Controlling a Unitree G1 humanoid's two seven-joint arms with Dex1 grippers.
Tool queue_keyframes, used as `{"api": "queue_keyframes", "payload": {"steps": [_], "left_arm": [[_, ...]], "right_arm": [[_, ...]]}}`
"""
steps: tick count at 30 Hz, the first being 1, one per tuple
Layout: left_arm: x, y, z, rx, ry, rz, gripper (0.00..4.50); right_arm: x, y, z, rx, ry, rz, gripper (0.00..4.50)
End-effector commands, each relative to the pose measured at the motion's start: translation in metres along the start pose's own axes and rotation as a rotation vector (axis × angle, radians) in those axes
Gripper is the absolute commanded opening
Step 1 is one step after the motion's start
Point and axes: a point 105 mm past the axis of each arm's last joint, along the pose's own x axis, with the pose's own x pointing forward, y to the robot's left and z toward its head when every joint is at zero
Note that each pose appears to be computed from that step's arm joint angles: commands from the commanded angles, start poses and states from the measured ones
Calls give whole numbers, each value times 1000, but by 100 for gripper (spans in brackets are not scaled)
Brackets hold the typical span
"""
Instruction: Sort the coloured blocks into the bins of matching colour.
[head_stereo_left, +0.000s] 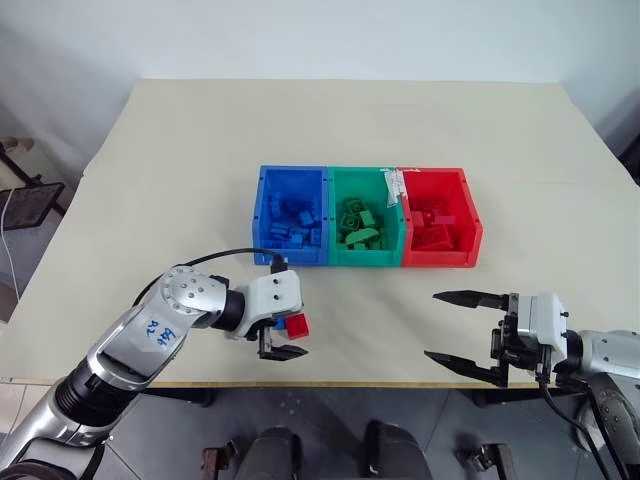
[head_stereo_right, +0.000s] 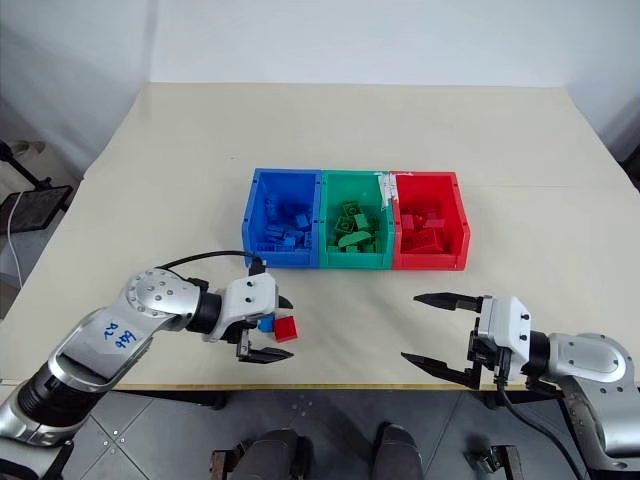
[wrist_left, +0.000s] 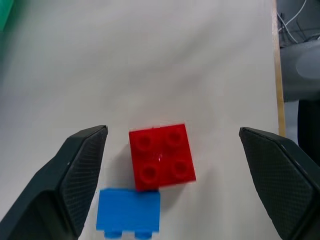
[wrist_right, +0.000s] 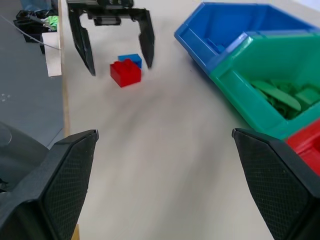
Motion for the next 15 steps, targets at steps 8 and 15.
{"api": "queue_keyframes", "payload": {"steps": [8,15], "left_arm": [[7,10,-8,62,69,12,293],[11,11,23,74,-130,-21,147]], "right_arm": [[-7,6,9,-28,11,-32,450],[-13,5,8,-22,22,-86,450]]}}
